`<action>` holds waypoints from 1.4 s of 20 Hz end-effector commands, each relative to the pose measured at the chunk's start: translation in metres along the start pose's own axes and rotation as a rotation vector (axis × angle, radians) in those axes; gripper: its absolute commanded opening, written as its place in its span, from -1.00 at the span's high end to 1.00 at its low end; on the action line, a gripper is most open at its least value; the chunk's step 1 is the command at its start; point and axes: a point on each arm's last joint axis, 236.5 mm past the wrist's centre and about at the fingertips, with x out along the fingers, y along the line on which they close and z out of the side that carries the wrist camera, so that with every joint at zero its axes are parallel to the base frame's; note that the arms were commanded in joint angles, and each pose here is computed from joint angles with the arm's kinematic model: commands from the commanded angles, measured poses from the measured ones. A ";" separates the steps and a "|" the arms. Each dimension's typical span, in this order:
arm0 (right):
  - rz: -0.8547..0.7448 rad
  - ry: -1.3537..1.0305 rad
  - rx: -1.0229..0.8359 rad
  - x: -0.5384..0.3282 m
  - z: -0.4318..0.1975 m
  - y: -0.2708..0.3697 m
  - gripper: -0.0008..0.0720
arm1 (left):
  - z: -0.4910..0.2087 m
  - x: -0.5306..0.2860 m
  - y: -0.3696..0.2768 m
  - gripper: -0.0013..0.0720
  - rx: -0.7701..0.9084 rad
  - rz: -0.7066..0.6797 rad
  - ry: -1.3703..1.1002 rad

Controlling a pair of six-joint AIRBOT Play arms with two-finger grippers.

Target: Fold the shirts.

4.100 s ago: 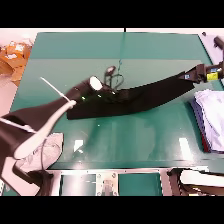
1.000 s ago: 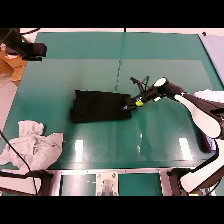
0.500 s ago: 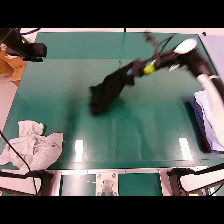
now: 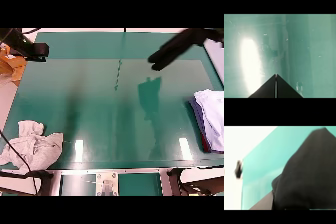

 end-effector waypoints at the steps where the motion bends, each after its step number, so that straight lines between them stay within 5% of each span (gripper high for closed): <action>1: -0.113 -0.193 0.115 -0.064 0.058 -0.072 0.93 | 0.001 0.000 0.000 0.89 0.000 -0.002 -0.003; 11: -0.414 -0.146 0.187 -0.144 0.038 -0.165 0.93 | -0.002 0.000 0.000 0.89 -0.001 -0.003 0.006; 17: -0.503 -0.103 0.219 -0.181 0.007 -0.148 0.93 | -0.004 0.000 -0.008 0.89 0.000 -0.034 0.016; 28: -0.999 0.148 0.425 -0.260 -0.111 -0.214 0.93 | -0.007 -0.001 -0.016 0.89 0.004 -0.069 0.029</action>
